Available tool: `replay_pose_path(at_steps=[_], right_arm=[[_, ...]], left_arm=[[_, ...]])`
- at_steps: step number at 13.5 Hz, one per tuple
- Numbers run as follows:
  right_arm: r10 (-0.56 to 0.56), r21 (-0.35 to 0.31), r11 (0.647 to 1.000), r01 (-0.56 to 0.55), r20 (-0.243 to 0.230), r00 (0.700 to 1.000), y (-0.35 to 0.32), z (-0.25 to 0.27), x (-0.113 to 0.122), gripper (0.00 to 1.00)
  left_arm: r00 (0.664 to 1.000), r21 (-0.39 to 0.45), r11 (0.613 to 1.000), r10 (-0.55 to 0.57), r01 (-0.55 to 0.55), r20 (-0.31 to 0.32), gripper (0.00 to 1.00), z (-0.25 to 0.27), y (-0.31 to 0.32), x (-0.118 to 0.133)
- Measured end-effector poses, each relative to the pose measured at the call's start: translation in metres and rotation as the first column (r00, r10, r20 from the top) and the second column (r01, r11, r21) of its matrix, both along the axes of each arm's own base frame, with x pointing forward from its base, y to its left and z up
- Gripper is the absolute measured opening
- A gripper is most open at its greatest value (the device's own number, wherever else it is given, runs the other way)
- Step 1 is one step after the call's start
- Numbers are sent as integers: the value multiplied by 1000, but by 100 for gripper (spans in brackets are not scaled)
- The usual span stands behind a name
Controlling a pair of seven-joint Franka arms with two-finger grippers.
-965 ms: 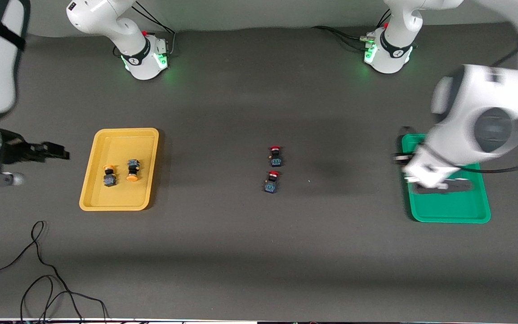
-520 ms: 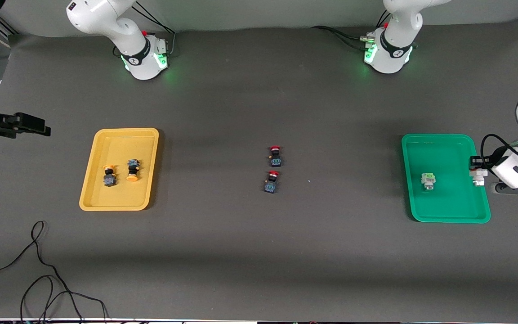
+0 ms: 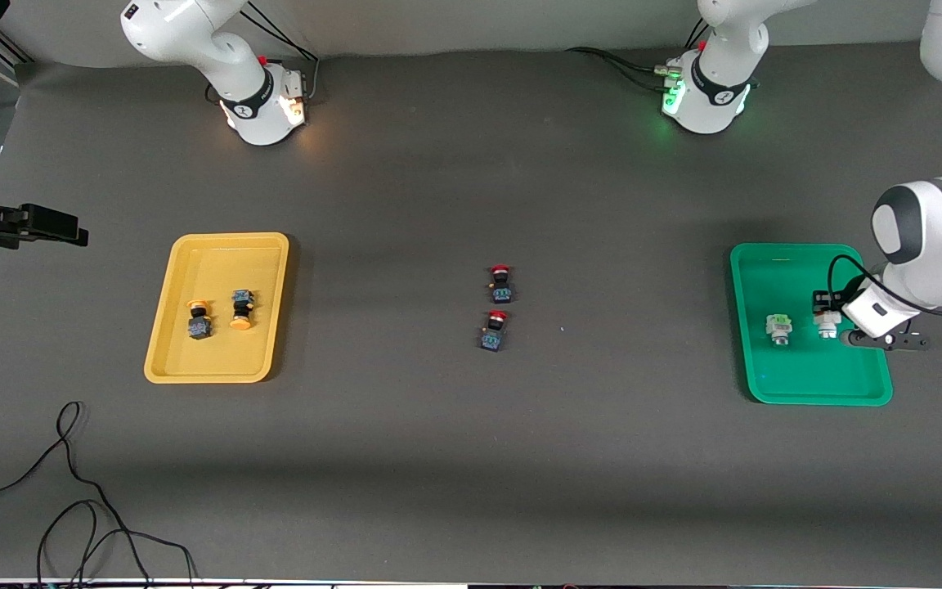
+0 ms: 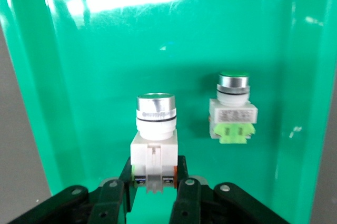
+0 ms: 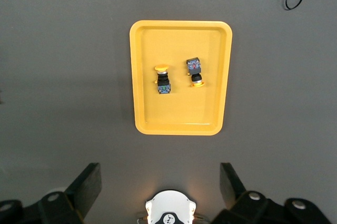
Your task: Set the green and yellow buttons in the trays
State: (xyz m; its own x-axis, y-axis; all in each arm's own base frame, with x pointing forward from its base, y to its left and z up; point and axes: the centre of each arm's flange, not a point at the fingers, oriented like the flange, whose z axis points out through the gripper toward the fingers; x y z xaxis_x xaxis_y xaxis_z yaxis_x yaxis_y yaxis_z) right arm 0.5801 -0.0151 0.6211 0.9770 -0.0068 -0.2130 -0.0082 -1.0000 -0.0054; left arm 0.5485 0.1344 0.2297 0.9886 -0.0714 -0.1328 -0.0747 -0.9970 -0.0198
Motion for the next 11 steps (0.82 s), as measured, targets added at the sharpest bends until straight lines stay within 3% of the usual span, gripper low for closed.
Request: replay_pose_path(at_steps=[2,3,5,8,11], right_arm=[[1,0,1000,-1,0,1000,0,0,0,100],[0,0,1000,0,0,1000,0,0,0,100],[4,5,1000,-4,-9,1000,0,-2,1,100],[10,-4,1000,-10,-62,998,-5,-21,10,100],[12,-17,1000,-13,-68,998,6,-14,7,100]], left_arm=[[1000,-3,1000,13,-13,8,36,-14,8,0],[1000,-4,1000,18,-18,8,43,-17,10,-1],[1000,-2,1000,21,-21,16,64,-14,12,2],[999,9,1000,25,-25,25,95,18,18,18],[999,23,999,28,-28,-21,96,103,19,36]])
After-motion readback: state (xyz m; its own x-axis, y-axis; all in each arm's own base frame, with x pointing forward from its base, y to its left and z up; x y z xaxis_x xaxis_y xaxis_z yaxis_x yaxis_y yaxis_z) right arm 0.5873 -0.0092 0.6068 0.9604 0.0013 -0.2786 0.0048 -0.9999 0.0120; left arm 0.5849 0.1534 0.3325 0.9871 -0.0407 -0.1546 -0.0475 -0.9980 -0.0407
